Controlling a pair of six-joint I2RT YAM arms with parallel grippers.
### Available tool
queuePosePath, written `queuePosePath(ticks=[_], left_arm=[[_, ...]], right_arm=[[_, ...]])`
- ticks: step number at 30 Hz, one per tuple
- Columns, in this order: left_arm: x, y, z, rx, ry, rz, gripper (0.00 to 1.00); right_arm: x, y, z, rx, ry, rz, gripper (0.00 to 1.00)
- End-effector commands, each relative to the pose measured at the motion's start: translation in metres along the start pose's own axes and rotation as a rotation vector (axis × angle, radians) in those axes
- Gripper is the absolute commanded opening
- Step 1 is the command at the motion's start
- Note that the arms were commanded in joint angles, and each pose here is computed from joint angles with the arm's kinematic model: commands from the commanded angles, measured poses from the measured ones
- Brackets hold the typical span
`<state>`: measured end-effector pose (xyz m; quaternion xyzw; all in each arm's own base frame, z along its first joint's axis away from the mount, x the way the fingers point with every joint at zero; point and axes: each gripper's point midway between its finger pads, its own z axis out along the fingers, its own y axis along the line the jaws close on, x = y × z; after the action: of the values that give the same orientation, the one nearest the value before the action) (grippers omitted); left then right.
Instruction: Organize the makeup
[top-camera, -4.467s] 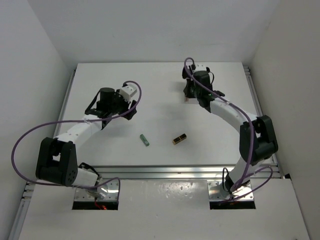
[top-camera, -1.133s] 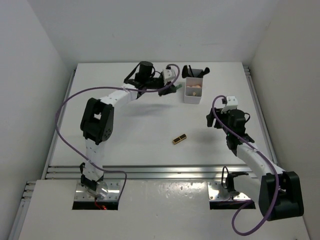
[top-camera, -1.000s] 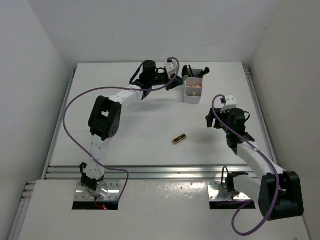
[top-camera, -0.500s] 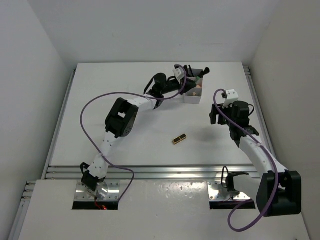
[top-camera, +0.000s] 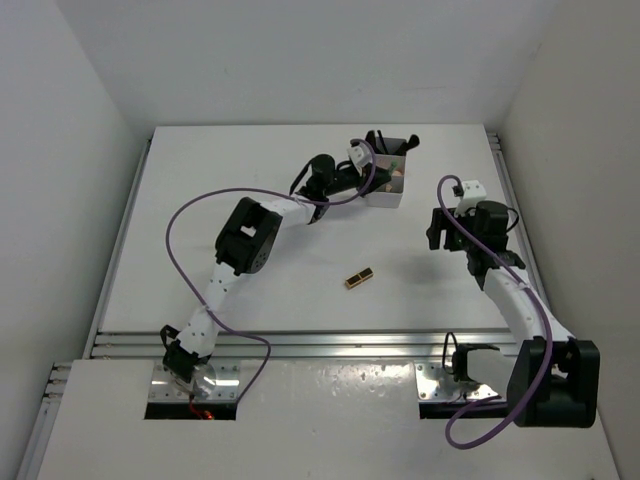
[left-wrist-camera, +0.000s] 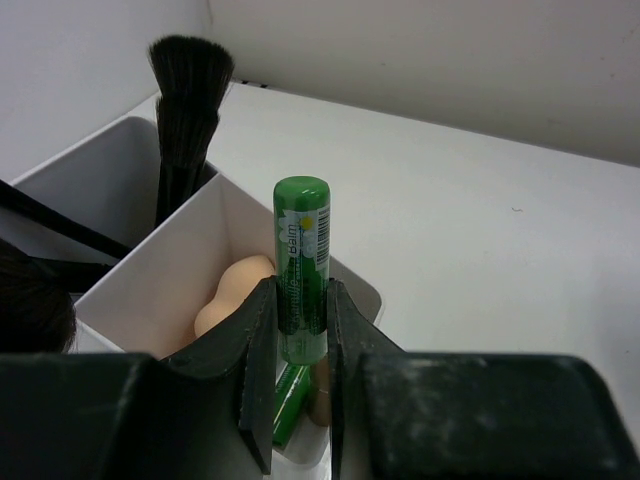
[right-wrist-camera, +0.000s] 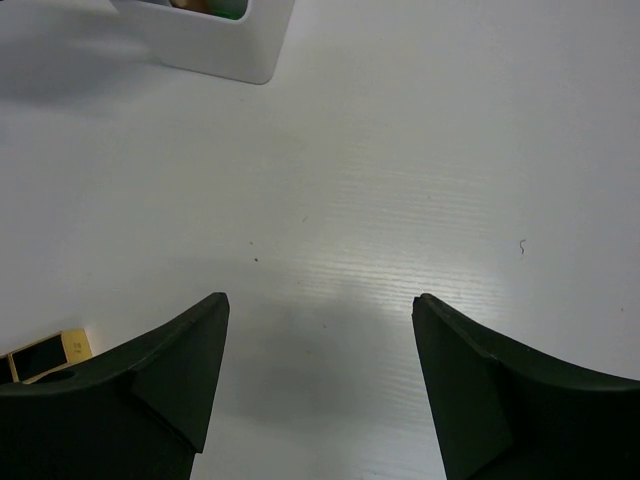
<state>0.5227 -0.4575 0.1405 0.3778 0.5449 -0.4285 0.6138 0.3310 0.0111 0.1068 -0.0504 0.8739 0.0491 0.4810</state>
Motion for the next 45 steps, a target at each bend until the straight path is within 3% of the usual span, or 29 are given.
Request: queuePosePath(ticks=[1,11,20,22,26,29,33,38,42,45], left_arm=[[-0.014,0.001,-0.001,0.019,-0.038,0.059,0.0],[-0.023,0.021,-0.011,-0.045,-0.02,0.0,0.0],[-0.002,0.014,-0.019,-0.045,0.044,-0.069,0.01],[-0.003,0.017,-0.018,-0.057,0.047,-0.071,0.09],[0.001,0.015,-0.019,-0.047,0.065,-0.085,0.45],[-0.013,0.011,-0.018,-0.024,0.049,-0.062,0.58],[-0.048,0.006,-0.014,0.049,0.008,-0.002,0.67],[-0.091,0.013,-0.025,0.072,-0.012,0.025,0.68],[-0.157,0.006,-0.048,0.086,-0.023,0.036,0.68],[-0.165,0.023,-0.08,0.009,0.061,-0.049,0.68]], right_arm=[[-0.025,0.0,0.0,-0.019,-0.055,-0.01,0.74],[-0.032,0.001,-0.003,-0.036,-0.058,-0.029,0.76],[-0.037,0.002,-0.004,-0.038,-0.08,-0.042,0.77],[-0.037,0.003,-0.004,-0.042,-0.082,-0.044,0.77],[-0.039,0.002,-0.006,-0.04,-0.089,-0.052,0.78],[-0.041,0.002,-0.007,-0.041,-0.094,-0.062,0.78],[-0.053,0.007,-0.013,-0.074,-0.084,-0.124,0.83],[-0.042,0.045,-0.033,-0.328,0.025,-0.298,0.88],[-0.024,0.102,-0.044,-0.618,0.078,-0.499,0.88],[-0.017,0.136,-0.035,-0.768,0.075,-0.58,0.88]])
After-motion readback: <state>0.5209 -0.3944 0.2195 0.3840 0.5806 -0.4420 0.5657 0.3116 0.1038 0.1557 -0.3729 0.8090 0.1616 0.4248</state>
